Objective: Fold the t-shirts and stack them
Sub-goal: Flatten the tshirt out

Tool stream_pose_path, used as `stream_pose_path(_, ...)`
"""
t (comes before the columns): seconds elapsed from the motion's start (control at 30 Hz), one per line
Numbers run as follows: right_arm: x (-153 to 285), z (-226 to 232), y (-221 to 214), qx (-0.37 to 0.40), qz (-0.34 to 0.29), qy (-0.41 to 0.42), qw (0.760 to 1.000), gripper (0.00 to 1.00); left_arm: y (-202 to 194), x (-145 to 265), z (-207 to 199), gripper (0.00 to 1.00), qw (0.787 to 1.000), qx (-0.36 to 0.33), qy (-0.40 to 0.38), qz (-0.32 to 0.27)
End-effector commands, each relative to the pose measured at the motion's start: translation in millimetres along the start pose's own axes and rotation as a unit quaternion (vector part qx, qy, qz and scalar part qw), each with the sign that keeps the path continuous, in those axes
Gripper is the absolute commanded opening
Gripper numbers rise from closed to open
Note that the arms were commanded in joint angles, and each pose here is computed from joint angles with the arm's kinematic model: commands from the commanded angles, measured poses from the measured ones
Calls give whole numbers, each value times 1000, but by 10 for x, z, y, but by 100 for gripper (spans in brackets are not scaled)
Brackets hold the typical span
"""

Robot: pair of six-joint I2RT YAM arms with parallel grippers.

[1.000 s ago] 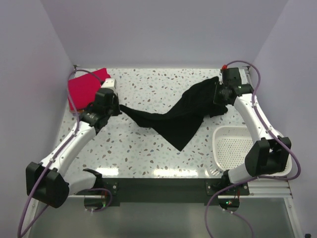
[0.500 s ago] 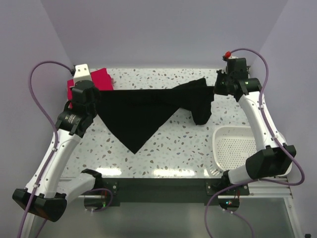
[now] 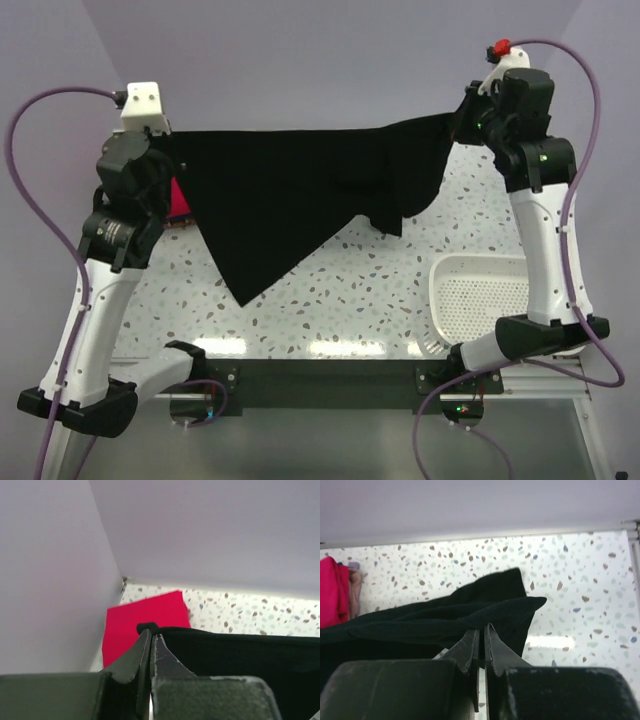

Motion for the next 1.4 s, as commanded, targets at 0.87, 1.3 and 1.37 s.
stream_pose_path(0.87,2634,384,1237,96,-382,132,910,0,1772,1323,695,0,946,10,-84,-313)
stream_pose_path(1.3,748,298,1037,102,-225,80,966,0,951,-51,66,0,989,-74,-37,-123)
stream_pose_path(1.37,737,282,1062,105,-226,73,966,0,952,-52,68,0,989,-77,-37,-123)
Point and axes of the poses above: each gripper's point midway between its finger pads, its own x axis back along the fingers, its own z axis along the line the jaws close on, y = z × x, the point moved 5 cm from there along x, back along the fingers, and after that the axes turned 6 degrees about -x, right-handed, at the moved point
